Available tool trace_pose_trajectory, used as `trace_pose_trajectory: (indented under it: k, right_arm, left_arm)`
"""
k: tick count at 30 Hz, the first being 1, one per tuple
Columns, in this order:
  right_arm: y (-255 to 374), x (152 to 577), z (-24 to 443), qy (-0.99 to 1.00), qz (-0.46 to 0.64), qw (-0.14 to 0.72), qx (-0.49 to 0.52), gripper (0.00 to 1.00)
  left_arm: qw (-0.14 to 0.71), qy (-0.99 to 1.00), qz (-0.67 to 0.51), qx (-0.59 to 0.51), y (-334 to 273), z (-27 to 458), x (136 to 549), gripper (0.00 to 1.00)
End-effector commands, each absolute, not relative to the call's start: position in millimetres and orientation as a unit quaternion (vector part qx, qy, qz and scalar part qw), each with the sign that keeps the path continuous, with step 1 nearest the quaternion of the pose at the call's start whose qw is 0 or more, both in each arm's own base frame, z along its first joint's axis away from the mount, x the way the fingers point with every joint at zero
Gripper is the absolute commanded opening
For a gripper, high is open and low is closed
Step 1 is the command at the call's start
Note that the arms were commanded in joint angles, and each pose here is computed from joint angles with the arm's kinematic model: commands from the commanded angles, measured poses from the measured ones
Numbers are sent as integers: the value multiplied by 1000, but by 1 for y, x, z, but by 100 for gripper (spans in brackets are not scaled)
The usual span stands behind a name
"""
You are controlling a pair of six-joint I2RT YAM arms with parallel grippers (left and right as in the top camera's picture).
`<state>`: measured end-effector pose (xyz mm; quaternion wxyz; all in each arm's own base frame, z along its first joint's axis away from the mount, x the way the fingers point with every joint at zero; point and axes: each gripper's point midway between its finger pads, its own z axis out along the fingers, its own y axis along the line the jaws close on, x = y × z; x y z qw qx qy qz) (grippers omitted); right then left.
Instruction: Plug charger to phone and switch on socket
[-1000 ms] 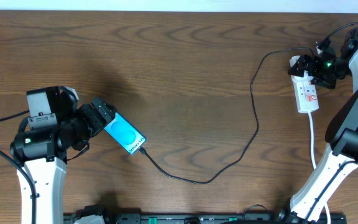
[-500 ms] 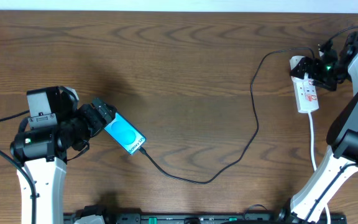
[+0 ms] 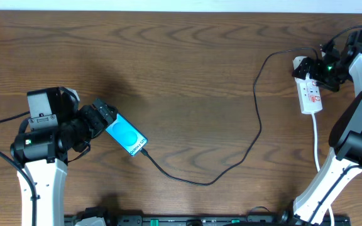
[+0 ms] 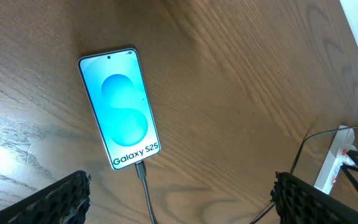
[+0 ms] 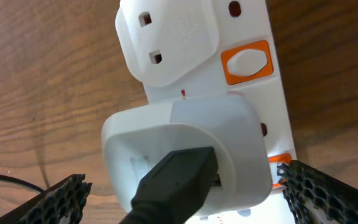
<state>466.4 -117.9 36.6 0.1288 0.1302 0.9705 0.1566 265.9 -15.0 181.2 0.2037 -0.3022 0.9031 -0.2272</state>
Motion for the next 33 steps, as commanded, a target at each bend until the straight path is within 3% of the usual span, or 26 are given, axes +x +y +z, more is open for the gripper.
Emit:
trace_pose_trajectory:
  k: [1,22,33]
  right_arm:
    - [-81,462,18,964,213,86,131,99]
    - [-55,475,36,960,239,94,112,99]
    - [-98,462,22,977,134,72,152,95]
  left_arm:
    - [204,907,-220,-294,-13,179,265,94]
    - [198,909,-219,-296,-14,178,262,94]
    - [197,909,-219,-296,-14,177,262,94]
